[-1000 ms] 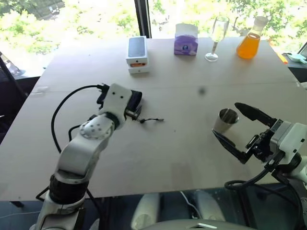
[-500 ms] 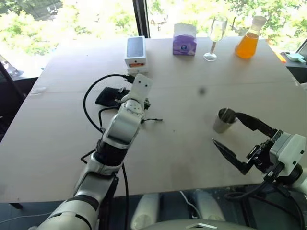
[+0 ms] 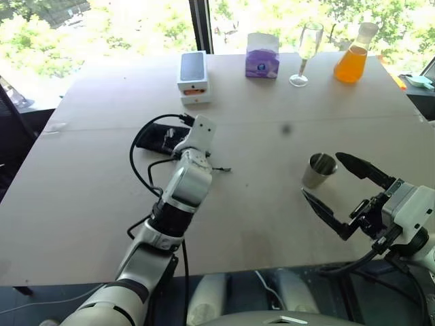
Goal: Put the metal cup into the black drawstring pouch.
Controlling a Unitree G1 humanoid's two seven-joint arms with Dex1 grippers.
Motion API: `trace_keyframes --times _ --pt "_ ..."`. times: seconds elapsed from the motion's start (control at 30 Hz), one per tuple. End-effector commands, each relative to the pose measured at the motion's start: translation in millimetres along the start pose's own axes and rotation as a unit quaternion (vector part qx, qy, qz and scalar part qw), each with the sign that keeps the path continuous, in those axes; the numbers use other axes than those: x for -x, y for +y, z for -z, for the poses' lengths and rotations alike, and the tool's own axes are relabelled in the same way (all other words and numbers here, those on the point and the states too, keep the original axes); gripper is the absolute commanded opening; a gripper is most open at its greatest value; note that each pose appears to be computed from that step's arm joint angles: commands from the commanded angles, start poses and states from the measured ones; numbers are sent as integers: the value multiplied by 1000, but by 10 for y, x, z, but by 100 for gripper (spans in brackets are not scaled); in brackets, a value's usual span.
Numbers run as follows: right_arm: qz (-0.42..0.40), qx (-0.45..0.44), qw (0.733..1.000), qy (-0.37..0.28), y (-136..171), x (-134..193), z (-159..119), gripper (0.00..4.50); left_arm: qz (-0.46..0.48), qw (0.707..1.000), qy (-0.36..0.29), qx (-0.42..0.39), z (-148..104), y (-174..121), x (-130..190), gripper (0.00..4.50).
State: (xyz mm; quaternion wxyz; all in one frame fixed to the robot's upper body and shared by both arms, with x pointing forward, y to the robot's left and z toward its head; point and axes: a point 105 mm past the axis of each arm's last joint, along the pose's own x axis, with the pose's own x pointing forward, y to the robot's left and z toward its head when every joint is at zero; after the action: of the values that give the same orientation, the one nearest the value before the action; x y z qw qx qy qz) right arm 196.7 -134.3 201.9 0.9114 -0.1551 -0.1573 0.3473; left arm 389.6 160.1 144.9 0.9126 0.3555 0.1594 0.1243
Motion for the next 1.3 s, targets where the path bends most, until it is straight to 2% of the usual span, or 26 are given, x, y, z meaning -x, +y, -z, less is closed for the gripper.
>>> trace_keyframes --times 0.03,0.3,0.43,0.53,0.6,0.63,0.67,0.77,0.8,0.87,0.97,1.03,1.17,1.23,1.3 --pt "3 10 1000 -11 14 -4 -77 450 -35 999 -24 -13 -30 91 7 444" --pt "6 8 1000 -9 28 -22 -85 450 -63 997 -28 -39 15 135 -21 444" --pt "5 6 1000 -9 33 -39 -95 450 -41 999 -3 -30 106 31 -104 444" --pt "4 6 1000 -7 33 -38 -96 450 -20 1000 18 -17 195 -33 -181 376" --pt "4 6 1000 -6 33 -40 -97 450 -5 1000 28 -5 247 -35 -265 289" --pt "4 6 1000 -5 33 -43 -99 450 -2 1000 30 -4 267 -21 -309 226" --pt "4 5 1000 -5 32 -46 -101 450 1 999 33 2 280 8 -350 203" --pt "5 6 1000 -2 25 -51 -104 450 8 999 41 9 324 75 -435 43" --pt "7 6 1000 -1 17 -53 -104 450 13 999 42 13 333 84 -455 9" --pt "10 7 1000 4 8 -63 -107 450 26 998 47 30 355 114 -499 3" --pt "15 13 999 28 -13 -66 -86 450 98 990 57 82 368 100 -543 3" --pt "19 30 998 55 -48 -53 -55 450 181 971 73 137 364 89 -515 3" --pt "26 99 984 145 -215 -39 59 450 345 897 113 254 259 62 -282 3" --pt "18 71 982 175 -244 -66 100 450 424 843 140 301 191 30 -92 3" --pt "16 19 983 181 -221 -112 115 450 462 812 159 320 160 8 34 3"
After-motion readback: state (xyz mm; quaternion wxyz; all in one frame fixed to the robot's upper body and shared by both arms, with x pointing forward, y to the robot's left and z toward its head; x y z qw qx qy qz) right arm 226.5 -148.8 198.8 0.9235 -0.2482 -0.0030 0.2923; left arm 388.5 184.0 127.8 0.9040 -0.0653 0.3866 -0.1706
